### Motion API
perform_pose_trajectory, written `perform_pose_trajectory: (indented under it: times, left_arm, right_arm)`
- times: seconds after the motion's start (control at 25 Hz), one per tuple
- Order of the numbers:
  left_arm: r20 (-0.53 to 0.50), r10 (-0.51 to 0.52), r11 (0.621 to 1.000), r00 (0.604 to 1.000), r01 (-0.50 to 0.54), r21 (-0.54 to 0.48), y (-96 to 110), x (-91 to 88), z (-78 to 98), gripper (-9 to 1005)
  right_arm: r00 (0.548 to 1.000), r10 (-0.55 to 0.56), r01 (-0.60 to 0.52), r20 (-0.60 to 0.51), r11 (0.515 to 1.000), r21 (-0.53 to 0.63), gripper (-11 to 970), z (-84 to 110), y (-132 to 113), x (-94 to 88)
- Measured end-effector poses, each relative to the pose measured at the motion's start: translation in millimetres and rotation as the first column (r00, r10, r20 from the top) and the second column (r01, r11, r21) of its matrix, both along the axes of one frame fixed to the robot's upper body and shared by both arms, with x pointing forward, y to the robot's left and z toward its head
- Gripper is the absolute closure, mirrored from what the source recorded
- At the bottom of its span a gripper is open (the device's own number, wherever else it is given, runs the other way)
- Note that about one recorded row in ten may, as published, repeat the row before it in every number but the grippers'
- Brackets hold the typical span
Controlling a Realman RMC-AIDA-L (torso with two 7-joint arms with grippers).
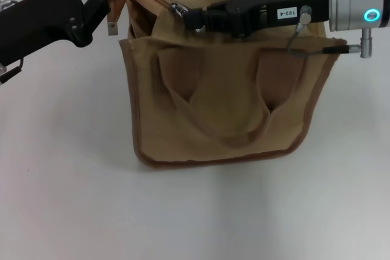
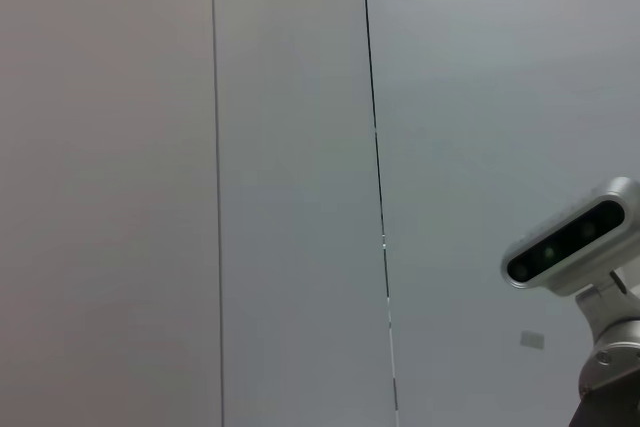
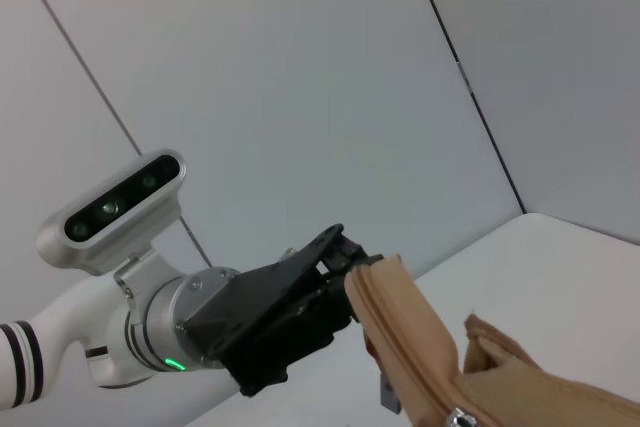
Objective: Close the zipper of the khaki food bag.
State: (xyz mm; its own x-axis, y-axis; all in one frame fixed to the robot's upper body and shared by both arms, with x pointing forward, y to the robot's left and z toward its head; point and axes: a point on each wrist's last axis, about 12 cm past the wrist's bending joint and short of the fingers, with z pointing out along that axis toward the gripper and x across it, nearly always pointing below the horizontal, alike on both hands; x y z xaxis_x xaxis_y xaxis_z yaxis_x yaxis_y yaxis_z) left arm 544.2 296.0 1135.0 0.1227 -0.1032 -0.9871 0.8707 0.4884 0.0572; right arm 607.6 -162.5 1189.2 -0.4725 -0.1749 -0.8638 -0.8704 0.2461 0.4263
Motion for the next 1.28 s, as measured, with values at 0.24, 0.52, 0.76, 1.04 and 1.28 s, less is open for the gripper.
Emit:
perform_pose_trajectory:
  times: [0.24,0.52,0.76,1.04,1.28]
  left_arm:
    - [-0.004,0.011,1.0,1.0,-0.011,0.003,1,0.6,-0.8,973]
    - [-0.009,0.029,1.0,1.0,-0.029,0.007,2,1.4,-2.0,973]
    - [-0.015,0.046,0.999,0.999,-0.046,0.01,5,1.4,-3.5,973]
    - [-0.021,0.064,0.998,0.998,-0.064,0.011,7,0.5,-5.2,973]
    - [-0.026,0.083,0.997,0.996,-0.083,0.009,10,0.5,-6.0,973]
  right_arm:
    - [1.0,-0.023,0.023,-0.003,1.0,0.005,949,-2.7,-8,-2.0]
    - [0.998,-0.07,0.07,0.004,0.997,0.016,947,-3.5,-24,-5.0]
    - [0.994,-0.111,0.111,-0.01,0.994,0.018,945,-8.9,-38,-7.9]
    - [0.987,-0.159,0.16,-0.025,0.986,0.043,943,-13.0,-60,-14.1]
    - [0.978,-0.208,0.209,-0.022,0.976,0.057,941,-13.8,-81,-21.0]
